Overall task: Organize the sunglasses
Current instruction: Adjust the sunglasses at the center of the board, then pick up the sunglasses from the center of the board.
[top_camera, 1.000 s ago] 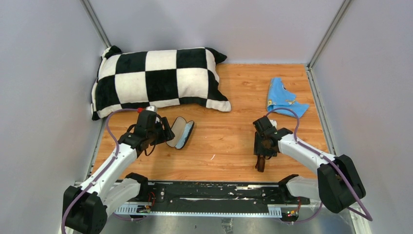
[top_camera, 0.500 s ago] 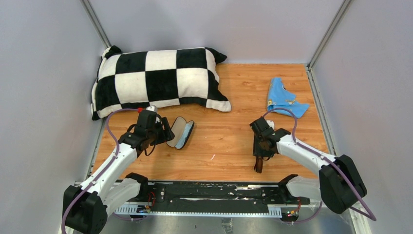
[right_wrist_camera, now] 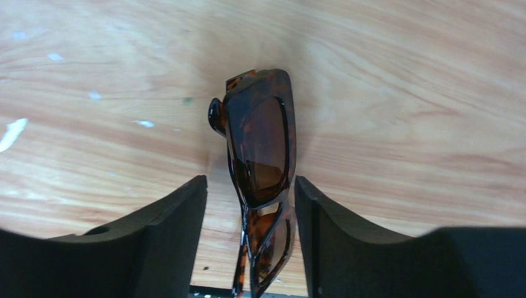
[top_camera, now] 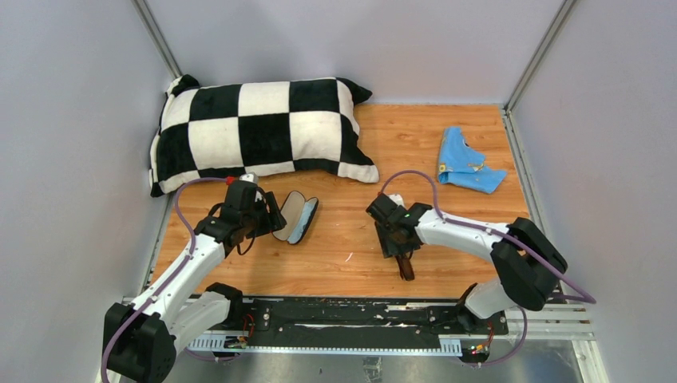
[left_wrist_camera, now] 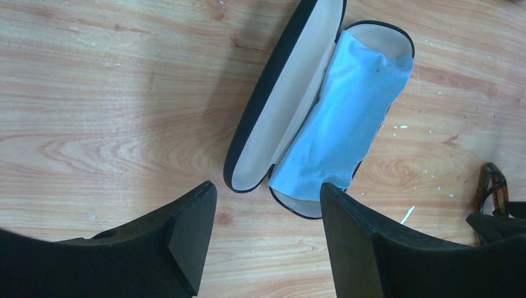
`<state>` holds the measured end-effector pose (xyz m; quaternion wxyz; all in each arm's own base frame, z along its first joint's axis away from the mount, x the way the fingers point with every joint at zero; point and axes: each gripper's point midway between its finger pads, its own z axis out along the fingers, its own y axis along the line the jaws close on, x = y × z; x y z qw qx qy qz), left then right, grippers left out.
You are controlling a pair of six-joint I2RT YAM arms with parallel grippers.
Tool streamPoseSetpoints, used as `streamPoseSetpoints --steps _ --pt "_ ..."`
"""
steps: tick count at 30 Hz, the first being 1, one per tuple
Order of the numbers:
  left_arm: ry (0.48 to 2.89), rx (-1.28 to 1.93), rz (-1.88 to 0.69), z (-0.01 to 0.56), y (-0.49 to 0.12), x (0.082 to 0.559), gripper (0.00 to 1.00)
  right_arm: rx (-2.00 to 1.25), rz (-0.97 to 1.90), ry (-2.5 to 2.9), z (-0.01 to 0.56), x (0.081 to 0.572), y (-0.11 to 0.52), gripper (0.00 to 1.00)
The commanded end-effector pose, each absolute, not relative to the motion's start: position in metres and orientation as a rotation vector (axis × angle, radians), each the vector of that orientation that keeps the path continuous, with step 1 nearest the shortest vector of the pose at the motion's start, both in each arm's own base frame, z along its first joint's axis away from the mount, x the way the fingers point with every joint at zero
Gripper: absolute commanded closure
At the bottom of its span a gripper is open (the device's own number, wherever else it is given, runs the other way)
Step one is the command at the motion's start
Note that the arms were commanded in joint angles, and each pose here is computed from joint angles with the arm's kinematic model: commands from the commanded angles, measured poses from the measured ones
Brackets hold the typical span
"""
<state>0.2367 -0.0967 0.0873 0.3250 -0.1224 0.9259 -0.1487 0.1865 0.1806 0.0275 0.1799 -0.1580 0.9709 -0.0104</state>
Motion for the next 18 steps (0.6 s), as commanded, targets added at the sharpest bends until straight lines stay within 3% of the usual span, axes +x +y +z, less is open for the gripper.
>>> streamPoseSetpoints --steps 1,10,18 --pt "2.431 -0.299 -0.401 0.093 -0.098 0.237 0.32 -0.558 -0.049 2.685 0.043 0.191 0.188 0.35" --pt "2.426 -0.287 -0.409 0.099 -0.1 0.239 0.31 -0.305 0.124 2.493 0.104 0.203 0.161 0.31" --pt "2.428 -0.288 -0.451 0.098 -0.106 0.241 0.32 -0.179 0.183 2.567 0.081 0.195 0.132 0.33"
